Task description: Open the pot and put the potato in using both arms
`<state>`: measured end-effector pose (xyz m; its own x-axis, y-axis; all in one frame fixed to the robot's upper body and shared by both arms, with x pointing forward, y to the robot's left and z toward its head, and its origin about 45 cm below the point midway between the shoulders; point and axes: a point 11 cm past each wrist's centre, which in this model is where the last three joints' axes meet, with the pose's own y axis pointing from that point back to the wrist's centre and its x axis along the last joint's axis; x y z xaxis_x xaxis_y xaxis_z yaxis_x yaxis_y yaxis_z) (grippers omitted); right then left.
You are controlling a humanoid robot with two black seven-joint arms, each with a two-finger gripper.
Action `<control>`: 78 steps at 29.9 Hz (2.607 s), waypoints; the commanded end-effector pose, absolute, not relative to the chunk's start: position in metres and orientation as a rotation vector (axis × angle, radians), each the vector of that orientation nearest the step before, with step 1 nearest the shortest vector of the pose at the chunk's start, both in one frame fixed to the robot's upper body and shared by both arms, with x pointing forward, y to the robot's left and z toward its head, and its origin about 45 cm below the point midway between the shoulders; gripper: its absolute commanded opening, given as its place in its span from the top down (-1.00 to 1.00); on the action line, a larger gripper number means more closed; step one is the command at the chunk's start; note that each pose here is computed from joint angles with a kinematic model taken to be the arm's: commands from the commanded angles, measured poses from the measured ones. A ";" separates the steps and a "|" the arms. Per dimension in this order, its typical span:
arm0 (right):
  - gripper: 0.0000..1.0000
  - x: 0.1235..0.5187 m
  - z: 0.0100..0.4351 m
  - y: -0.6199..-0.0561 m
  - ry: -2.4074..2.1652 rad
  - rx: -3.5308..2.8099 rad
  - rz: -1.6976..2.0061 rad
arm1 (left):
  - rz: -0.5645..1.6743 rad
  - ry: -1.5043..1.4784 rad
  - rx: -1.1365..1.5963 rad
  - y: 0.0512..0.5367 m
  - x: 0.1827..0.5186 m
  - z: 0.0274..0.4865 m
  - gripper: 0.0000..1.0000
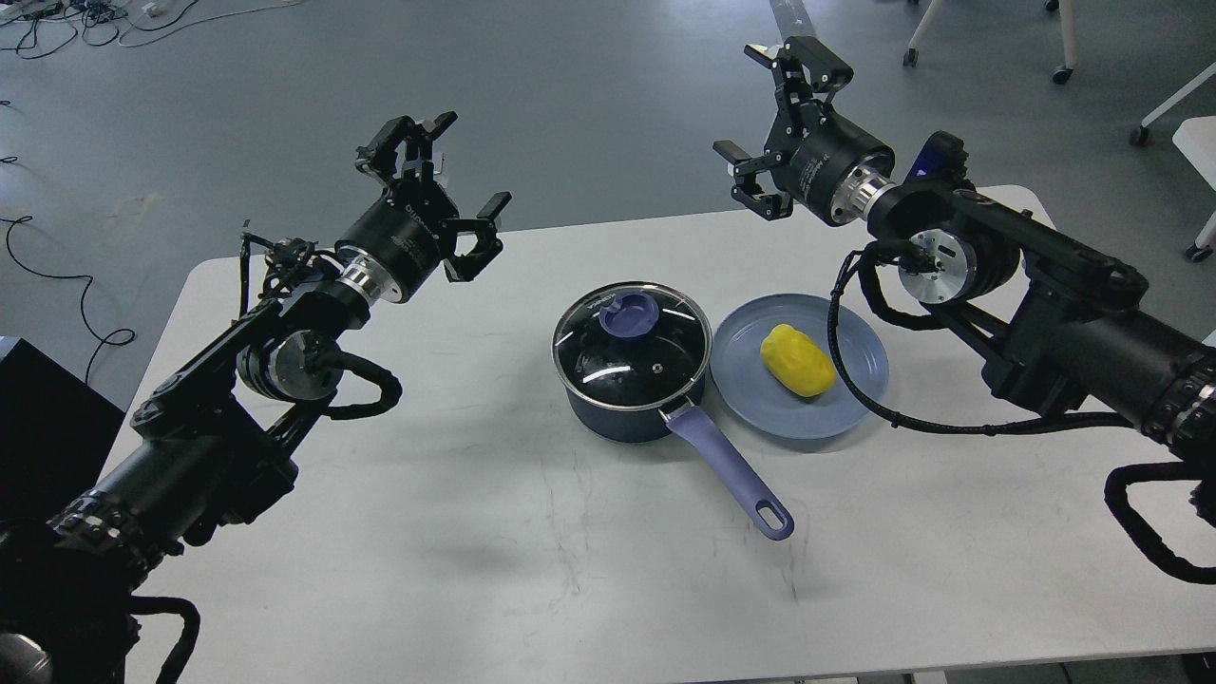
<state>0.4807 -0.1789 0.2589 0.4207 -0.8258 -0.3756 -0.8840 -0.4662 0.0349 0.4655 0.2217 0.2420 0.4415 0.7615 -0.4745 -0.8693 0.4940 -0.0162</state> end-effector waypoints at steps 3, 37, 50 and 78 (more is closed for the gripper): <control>-1.00 0.480 0.258 -0.178 1.520 -2.505 0.518 | 1.024 0.439 -0.268 0.220 0.466 0.242 -0.97; -1.00 0.483 0.260 -0.196 1.565 -2.466 0.509 | 0.994 -0.377 0.131 0.208 0.469 0.307 -0.97; -1.00 0.473 0.236 -0.280 1.755 -2.285 0.595 | 0.638 -1.261 0.286 0.088 0.397 0.263 -0.96; -1.00 0.462 0.223 -0.321 1.843 -2.188 0.653 | 0.349 -1.465 0.563 0.094 0.403 0.171 -0.96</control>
